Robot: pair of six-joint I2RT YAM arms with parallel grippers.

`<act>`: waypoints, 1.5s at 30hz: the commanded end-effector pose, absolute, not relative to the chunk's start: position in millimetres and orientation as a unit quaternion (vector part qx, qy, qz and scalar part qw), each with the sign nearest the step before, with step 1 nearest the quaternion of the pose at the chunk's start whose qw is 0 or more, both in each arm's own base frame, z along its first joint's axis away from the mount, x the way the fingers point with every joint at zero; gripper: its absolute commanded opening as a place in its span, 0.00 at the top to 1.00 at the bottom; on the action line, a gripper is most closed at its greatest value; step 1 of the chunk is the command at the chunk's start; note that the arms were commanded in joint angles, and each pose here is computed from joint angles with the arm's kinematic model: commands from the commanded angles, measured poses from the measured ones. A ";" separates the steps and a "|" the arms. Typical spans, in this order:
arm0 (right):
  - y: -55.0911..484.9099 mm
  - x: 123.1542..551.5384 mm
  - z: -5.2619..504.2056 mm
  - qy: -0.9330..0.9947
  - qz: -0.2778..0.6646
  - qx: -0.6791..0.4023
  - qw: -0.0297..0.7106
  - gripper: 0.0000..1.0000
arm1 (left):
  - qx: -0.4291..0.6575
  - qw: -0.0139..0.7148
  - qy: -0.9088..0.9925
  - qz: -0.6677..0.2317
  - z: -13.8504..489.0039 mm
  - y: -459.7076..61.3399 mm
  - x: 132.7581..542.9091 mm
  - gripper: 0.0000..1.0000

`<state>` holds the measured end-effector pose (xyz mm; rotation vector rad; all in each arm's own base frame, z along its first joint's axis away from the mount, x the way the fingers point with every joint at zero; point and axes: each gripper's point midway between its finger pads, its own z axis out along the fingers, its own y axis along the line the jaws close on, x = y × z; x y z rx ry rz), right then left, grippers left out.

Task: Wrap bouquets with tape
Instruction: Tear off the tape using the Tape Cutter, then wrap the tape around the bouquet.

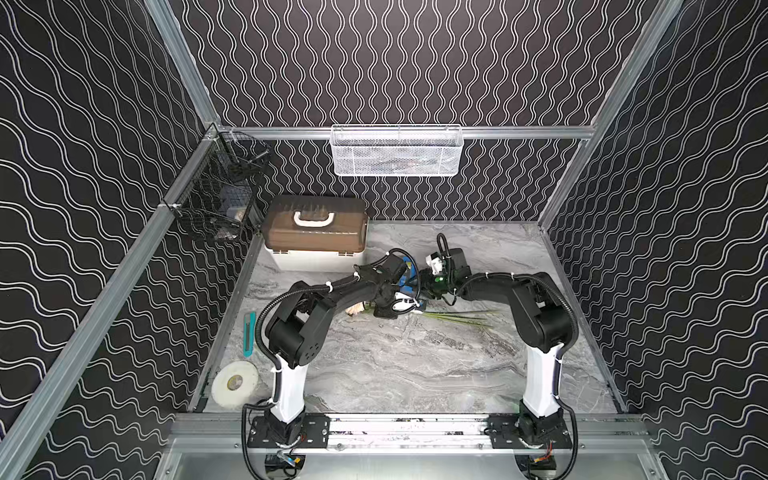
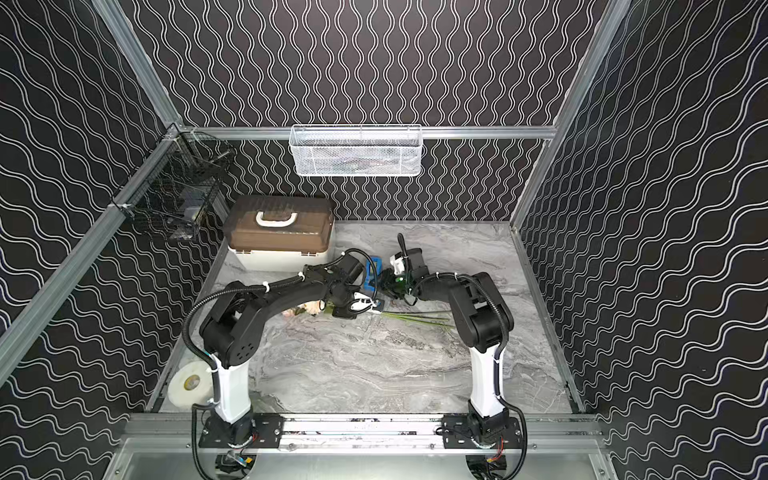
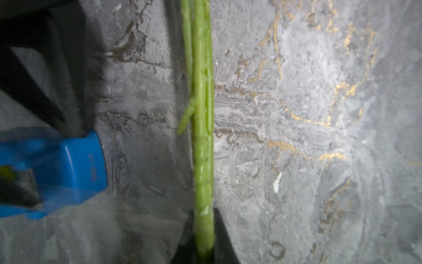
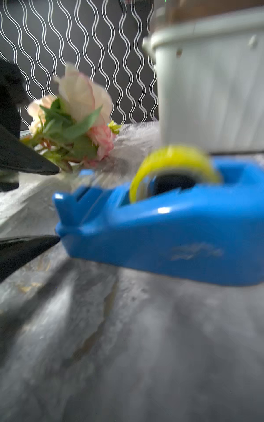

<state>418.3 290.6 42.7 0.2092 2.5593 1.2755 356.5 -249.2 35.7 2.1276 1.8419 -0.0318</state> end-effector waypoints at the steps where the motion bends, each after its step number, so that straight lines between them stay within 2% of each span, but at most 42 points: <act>1: 296.7 421.2 43.3 0.880 0.449 0.071 0.140 0.58 | 0.754 0.144 0.640 -0.030 33.7 -248.2 343.0 1.00; 10: 298.3 421.0 49.6 0.871 0.460 0.077 0.153 0.65 | 0.755 0.141 0.639 -0.030 31.0 -249.1 341.8 1.00; 17: 304.4 418.2 38.8 0.874 0.459 0.079 0.142 0.82 | 0.755 0.138 0.640 -0.030 27.3 -249.1 343.0 1.00; 22: 298.8 414.2 22.8 0.884 0.437 0.096 0.133 1.00 | 0.754 0.144 0.640 -0.030 30.2 -251.2 345.5 1.00; 29: 263.6 396.7 -19.9 0.925 0.328 0.144 0.123 1.00 | 0.753 0.161 0.637 -0.033 39.5 -254.6 345.1 1.00; 33: 261.3 389.8 -26.2 0.922 0.333 0.155 0.119 1.00 | 0.753 0.168 0.635 -0.034 43.6 -256.5 345.0 1.00; 37: 272.0 400.4 6.1 0.902 0.378 0.140 0.154 1.00 | 0.756 0.171 0.631 -0.036 48.8 -257.6 341.5 1.00; 39: 273.6 408.9 33.5 0.898 0.381 0.119 0.182 0.93 | 0.761 0.175 0.624 -0.035 55.0 -258.3 339.1 1.00; 41: 271.3 414.4 52.5 0.907 0.361 0.094 0.197 0.76 | 0.763 0.190 0.617 -0.033 65.6 -259.6 336.8 1.00; 45: 249.5 429.9 95.0 0.909 0.309 0.065 0.271 0.58 | 0.773 0.213 0.597 -0.033 87.5 -260.7 327.6 1.00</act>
